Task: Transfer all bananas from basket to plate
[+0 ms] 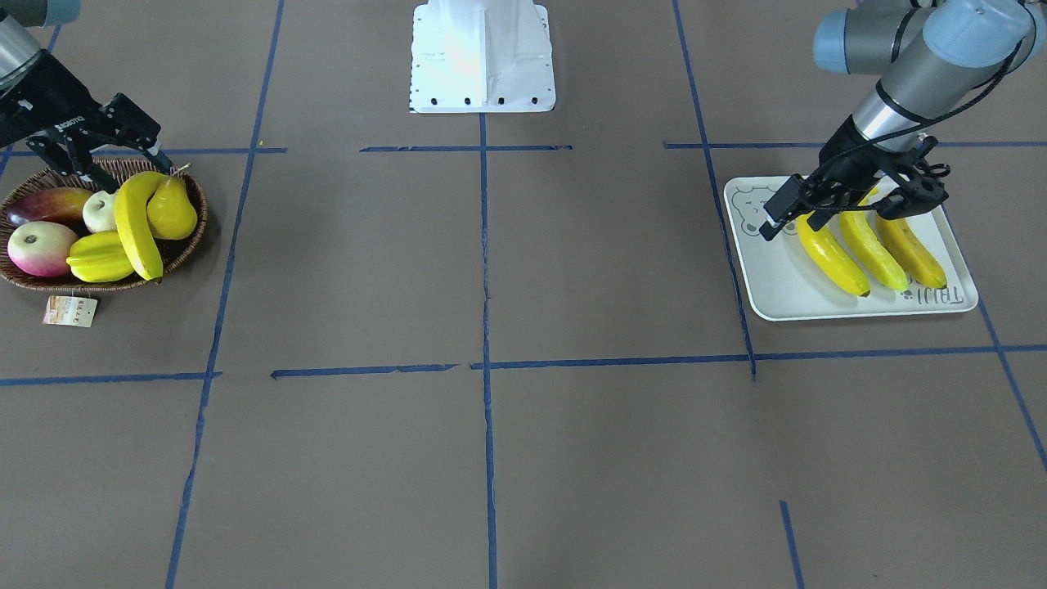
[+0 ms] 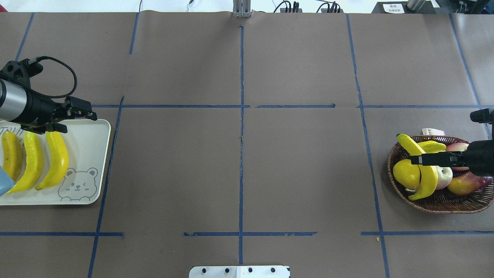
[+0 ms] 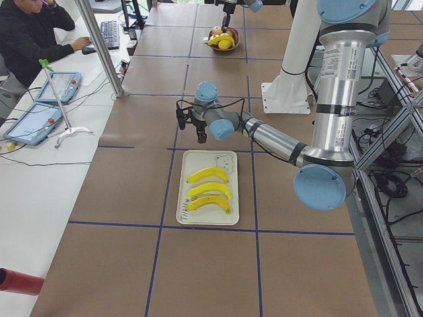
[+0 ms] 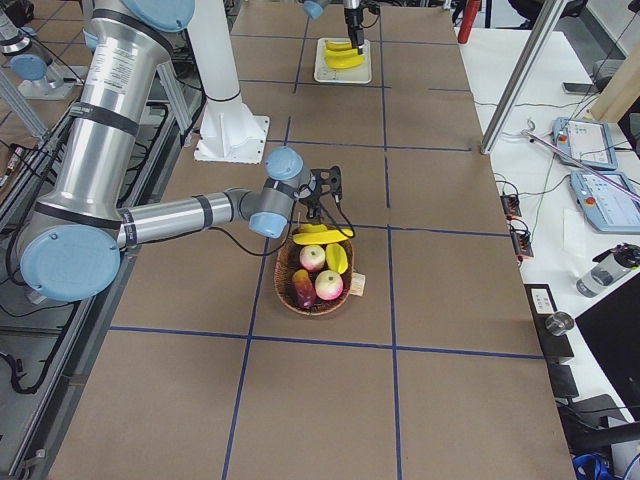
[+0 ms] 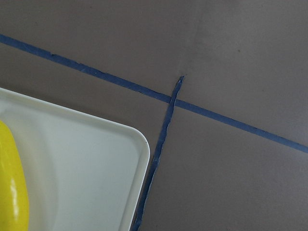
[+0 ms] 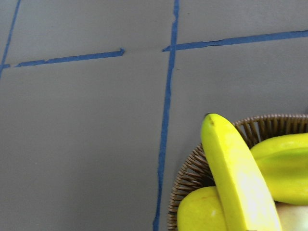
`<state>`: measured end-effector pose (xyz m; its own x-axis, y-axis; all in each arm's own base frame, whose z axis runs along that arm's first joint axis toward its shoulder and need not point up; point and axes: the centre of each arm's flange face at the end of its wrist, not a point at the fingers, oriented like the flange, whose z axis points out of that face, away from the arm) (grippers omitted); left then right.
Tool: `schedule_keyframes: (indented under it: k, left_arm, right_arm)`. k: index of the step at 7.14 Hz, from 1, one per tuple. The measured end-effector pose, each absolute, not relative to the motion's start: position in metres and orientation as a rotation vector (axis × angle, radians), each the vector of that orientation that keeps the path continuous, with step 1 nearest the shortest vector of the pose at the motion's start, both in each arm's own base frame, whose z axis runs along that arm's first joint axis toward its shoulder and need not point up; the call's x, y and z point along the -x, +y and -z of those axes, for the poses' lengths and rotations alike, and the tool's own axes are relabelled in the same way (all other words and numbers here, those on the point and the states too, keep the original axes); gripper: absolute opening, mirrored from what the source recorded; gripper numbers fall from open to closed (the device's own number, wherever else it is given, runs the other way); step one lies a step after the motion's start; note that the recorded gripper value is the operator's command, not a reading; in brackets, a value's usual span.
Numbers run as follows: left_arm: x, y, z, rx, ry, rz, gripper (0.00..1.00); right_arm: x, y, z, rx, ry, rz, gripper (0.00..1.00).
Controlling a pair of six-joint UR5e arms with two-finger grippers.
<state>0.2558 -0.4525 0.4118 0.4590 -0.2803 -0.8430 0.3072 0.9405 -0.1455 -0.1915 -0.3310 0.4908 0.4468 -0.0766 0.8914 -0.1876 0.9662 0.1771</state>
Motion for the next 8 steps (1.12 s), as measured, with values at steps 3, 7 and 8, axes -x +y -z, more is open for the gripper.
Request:
schedule_keyframes:
  k: [3, 7, 8]
  left_arm:
    - [-0.258, -0.455, -0.404, -0.028, 1.045, 0.375, 0.99]
    - [-0.260, -0.456, -0.400, -0.029, 1.051, 0.376, 0.99]
    - [-0.260, -0.456, -0.400, -0.028, 1.051, 0.376, 0.99]
  right_arm:
    - [0.186, -0.330, -0.535, -0.209, -1.048, -0.100, 0.89]
    - [0.190, -0.330, -0.539, -0.193, -1.044, -0.093, 0.71]
    - [0.192, -0.330, -0.538, -0.191, -1.046, -0.088, 0.71]
